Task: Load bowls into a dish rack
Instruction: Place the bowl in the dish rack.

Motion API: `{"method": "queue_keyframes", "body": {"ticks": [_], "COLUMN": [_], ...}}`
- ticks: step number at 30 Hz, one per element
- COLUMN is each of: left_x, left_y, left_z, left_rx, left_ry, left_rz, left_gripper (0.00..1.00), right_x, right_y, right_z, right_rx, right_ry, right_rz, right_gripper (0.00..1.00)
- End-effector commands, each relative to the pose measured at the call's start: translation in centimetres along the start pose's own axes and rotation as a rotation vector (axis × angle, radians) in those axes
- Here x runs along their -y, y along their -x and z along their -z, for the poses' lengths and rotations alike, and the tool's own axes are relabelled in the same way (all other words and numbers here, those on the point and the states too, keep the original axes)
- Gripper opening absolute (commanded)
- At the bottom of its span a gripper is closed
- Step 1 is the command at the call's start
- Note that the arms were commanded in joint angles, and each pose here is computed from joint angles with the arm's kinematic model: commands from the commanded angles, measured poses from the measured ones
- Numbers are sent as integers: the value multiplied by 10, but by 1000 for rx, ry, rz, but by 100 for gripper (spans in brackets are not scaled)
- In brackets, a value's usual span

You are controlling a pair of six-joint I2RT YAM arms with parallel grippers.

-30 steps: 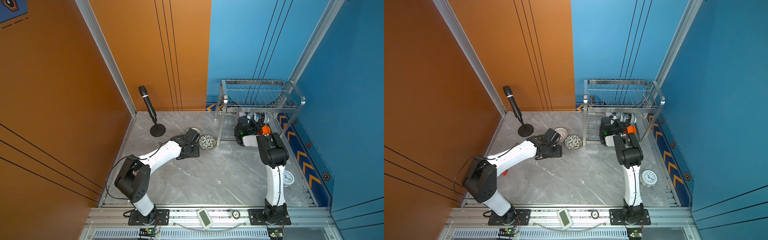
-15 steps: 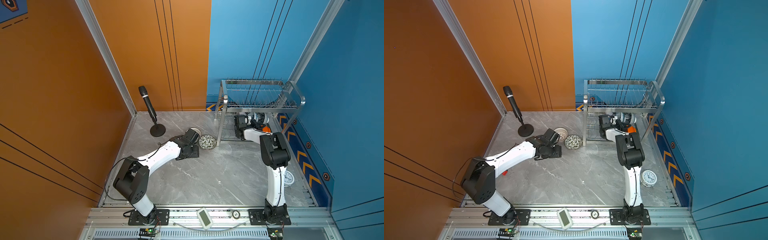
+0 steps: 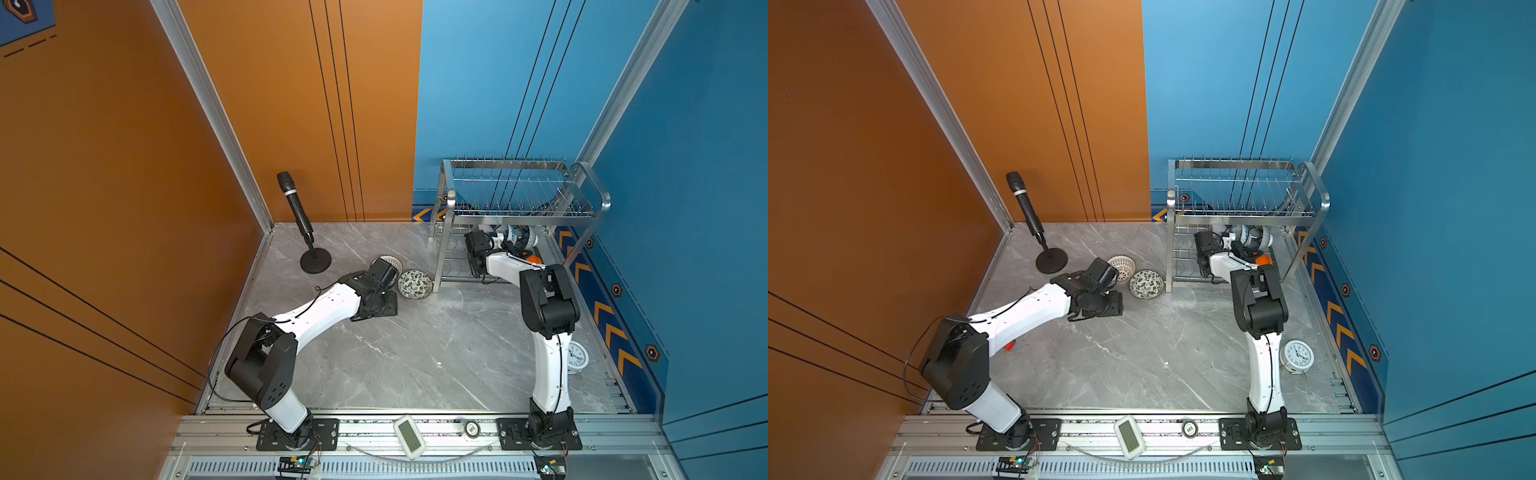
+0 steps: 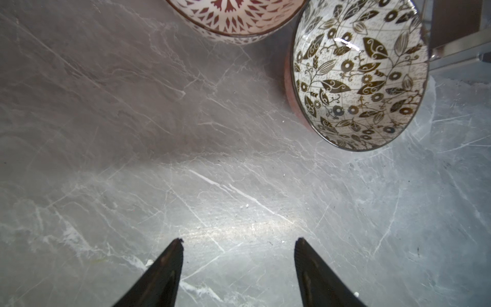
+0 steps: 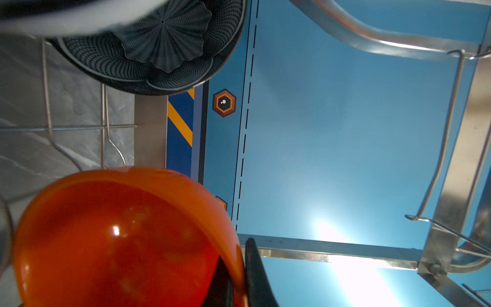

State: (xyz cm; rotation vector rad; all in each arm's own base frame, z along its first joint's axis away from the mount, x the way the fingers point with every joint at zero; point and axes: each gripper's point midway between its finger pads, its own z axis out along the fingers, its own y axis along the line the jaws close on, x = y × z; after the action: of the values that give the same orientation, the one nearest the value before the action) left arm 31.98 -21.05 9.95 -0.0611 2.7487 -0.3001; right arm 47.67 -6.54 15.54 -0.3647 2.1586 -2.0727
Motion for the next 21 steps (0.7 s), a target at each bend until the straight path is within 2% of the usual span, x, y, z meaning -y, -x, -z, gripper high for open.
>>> {"method": "queue_keyframes", "body": {"ticks": [1,21], "left_x": [-1,-3], "left_y": [0,2], "left_z": [7,9], "left_rx": [11,19], "left_ry": [-7,1], "left_rz": [16,28], "left_gripper": [68,68], "right_x": [-31,-35], "right_y": [10,30], "right_z": [7,8], "right_rx": [48,62], "right_ry": [62,78], "right_rz": [93,85], "right_gripper": [0,1]}}
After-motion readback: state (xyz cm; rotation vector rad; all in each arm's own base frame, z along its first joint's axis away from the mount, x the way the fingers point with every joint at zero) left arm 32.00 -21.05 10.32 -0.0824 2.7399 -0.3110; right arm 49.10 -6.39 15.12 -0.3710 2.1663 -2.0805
